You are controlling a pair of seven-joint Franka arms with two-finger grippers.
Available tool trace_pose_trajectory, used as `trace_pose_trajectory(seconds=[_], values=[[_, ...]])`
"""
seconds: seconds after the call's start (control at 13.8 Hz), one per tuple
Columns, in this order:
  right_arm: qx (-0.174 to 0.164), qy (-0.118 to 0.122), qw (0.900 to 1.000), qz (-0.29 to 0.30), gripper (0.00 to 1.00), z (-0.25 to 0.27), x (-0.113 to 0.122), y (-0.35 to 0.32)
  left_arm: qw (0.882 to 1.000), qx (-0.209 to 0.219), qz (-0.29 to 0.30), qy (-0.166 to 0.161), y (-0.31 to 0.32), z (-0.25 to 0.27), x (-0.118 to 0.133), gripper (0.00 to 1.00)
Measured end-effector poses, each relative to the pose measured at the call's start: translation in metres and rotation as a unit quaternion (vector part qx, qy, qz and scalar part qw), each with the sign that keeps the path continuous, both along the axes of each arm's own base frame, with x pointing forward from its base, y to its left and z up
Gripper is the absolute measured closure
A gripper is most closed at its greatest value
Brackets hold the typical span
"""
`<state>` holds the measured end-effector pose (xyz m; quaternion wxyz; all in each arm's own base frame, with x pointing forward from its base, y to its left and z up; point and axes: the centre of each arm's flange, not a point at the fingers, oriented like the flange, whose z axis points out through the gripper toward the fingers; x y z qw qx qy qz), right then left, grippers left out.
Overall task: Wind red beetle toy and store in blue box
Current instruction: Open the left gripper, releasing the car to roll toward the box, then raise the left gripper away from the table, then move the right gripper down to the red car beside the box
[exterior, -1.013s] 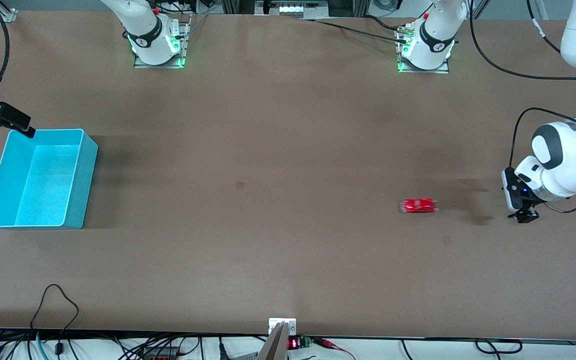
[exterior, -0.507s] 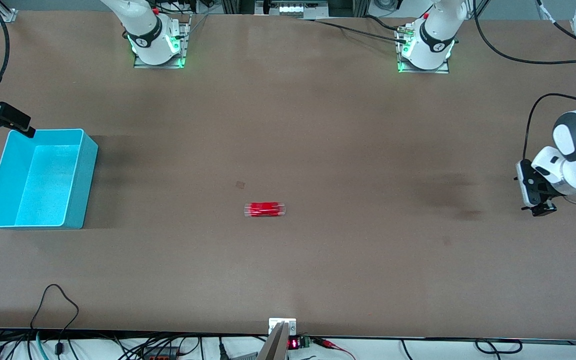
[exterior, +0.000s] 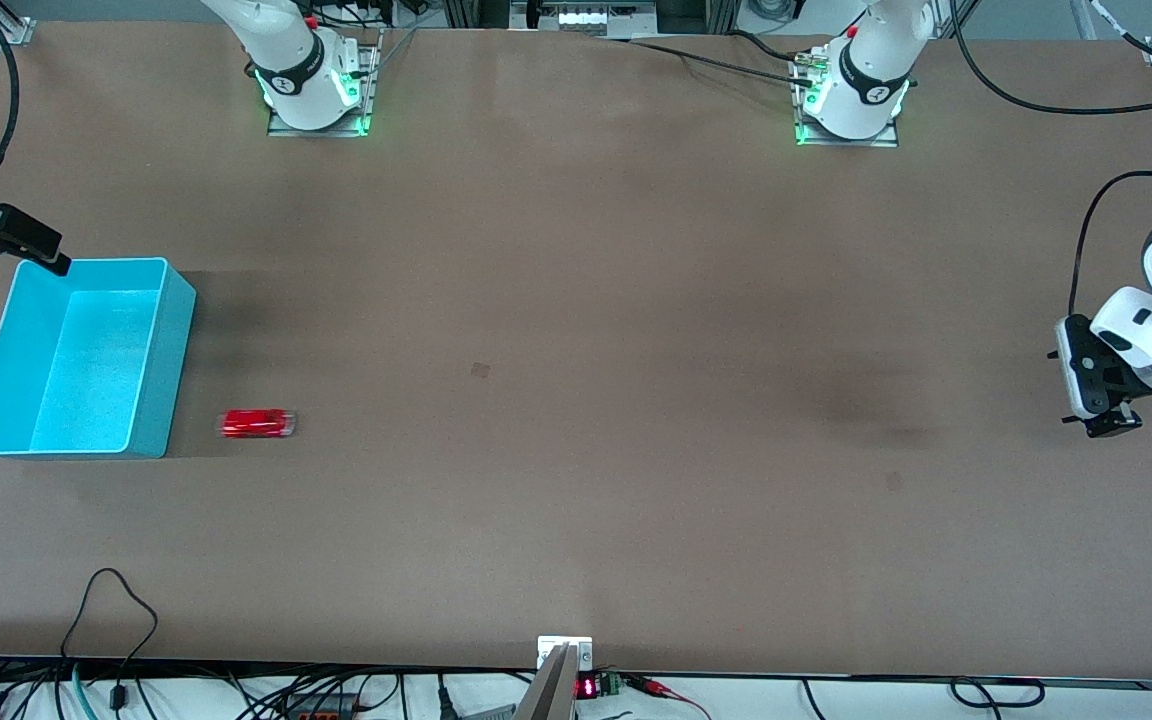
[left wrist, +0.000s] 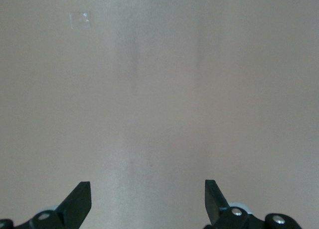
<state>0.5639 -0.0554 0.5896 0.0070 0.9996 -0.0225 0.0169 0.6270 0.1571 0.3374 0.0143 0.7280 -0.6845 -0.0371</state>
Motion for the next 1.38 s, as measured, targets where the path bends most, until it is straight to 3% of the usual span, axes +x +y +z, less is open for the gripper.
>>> trace_pose_trajectory(seconds=[0.43,0.72,1.01,1.38], values=[[0.000,0.000,1.000,0.000,0.00,0.000,0.000,0.000,1.000,-0.001,0.027,0.015,-0.010,0.006,-0.001,0.00],[0.000,0.000,1.000,0.000,0.00,-0.004,0.003,-0.001,0.991,0.010,0.133,0.026,-0.036,0.051,-0.008,0.00],[0.000,0.004,1.000,0.000,0.00,-0.011,0.007,-0.001,0.963,0.030,0.265,0.041,-0.080,0.118,-0.011,0.00],[0.001,0.028,1.000,0.003,0.00,-0.043,0.021,0.002,0.910,0.057,0.406,0.059,-0.137,0.181,-0.014,0.00]])
